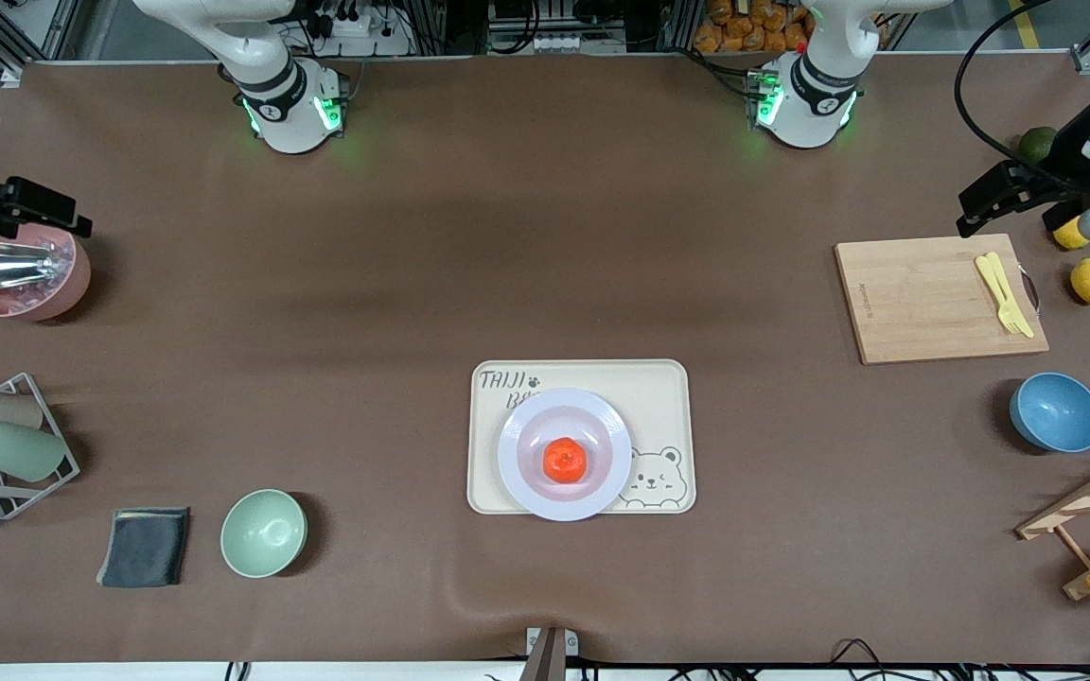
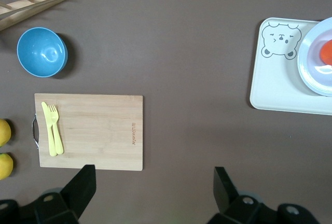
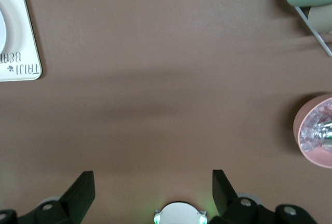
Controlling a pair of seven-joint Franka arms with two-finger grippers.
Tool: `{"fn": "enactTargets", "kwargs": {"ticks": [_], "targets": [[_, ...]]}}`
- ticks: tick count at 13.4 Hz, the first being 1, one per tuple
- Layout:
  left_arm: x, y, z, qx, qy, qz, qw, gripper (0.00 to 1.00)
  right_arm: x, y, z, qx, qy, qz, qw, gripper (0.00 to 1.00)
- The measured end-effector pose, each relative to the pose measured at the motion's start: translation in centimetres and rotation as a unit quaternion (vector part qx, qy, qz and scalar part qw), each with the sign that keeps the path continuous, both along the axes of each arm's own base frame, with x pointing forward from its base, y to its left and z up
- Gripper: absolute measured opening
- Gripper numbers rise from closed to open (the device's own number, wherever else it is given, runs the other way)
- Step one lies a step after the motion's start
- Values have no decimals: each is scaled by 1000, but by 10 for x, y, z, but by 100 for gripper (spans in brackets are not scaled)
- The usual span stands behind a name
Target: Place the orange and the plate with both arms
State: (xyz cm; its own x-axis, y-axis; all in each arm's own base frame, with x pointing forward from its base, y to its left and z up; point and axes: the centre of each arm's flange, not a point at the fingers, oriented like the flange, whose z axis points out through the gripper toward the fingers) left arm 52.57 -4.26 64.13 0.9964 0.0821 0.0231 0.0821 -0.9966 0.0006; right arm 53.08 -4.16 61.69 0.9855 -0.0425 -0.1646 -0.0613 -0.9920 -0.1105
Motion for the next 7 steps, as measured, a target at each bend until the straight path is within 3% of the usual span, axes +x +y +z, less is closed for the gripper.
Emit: {"fn": "enactTargets", "kwargs": {"ticks": [4, 7], "targets": [[0, -1, -1, 0, 1, -1, 1000, 100, -10, 4, 14, -3, -7, -2, 1000, 100], [0, -1, -1, 0, 1, -1, 1000, 100, -15, 4, 30, -17, -35, 0, 999, 100]]}}
